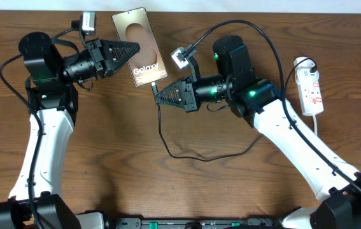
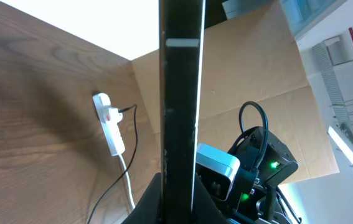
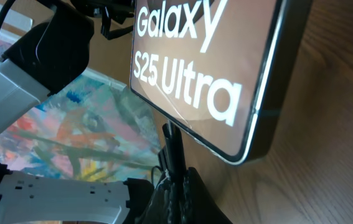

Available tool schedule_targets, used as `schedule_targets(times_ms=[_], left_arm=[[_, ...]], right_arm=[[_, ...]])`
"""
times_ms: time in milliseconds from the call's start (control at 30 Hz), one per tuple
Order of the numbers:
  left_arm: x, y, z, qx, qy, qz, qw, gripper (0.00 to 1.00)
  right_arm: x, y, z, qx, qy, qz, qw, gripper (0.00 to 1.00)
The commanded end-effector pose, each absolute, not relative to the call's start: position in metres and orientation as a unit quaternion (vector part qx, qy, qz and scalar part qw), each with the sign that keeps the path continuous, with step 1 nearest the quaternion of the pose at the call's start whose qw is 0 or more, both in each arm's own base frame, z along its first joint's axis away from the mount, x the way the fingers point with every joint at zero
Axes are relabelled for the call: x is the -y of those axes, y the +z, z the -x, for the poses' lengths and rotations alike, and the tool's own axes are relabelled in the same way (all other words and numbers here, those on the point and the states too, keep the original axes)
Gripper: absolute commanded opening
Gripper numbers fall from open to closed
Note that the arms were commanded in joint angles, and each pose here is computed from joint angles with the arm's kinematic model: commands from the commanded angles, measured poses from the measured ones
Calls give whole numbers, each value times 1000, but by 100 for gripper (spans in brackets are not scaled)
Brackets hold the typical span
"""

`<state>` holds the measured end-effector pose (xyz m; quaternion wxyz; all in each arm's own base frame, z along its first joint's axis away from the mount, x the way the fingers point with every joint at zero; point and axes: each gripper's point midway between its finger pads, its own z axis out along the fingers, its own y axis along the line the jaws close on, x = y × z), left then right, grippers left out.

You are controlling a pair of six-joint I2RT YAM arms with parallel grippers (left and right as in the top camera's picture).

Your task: Plug charger to phone and switch on socket

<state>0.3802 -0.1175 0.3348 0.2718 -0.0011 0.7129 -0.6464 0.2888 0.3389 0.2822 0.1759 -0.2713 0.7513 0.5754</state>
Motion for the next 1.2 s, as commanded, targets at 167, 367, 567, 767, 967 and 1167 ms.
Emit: schedule_targets(times_ms=[167,367,567,767,967,1167], left_arm=[[122,350,-370,-707,-651,-36,274,7],[121,350,-370,-707,-650,-36,275,7],[121,350,-371,-707,-650,-35,275,7],[121,351,-371,-707,-650,-37,277,7],[121,354,-371,-704,-648,-44,285,7],[121,354,-371,-705,-649,-44,284,7]], right_arm=[[-338,283,-295,-750,571,273,192,1],[-338,283,-294,-750,572,274,189,1],[-339,288,-283,-730,590,298,176,1],[-338,287,-283,-732,589,295,172,1],[-338,285,-281,-735,589,293,167,1],[-338,285,-281,-735,589,293,167,1]])
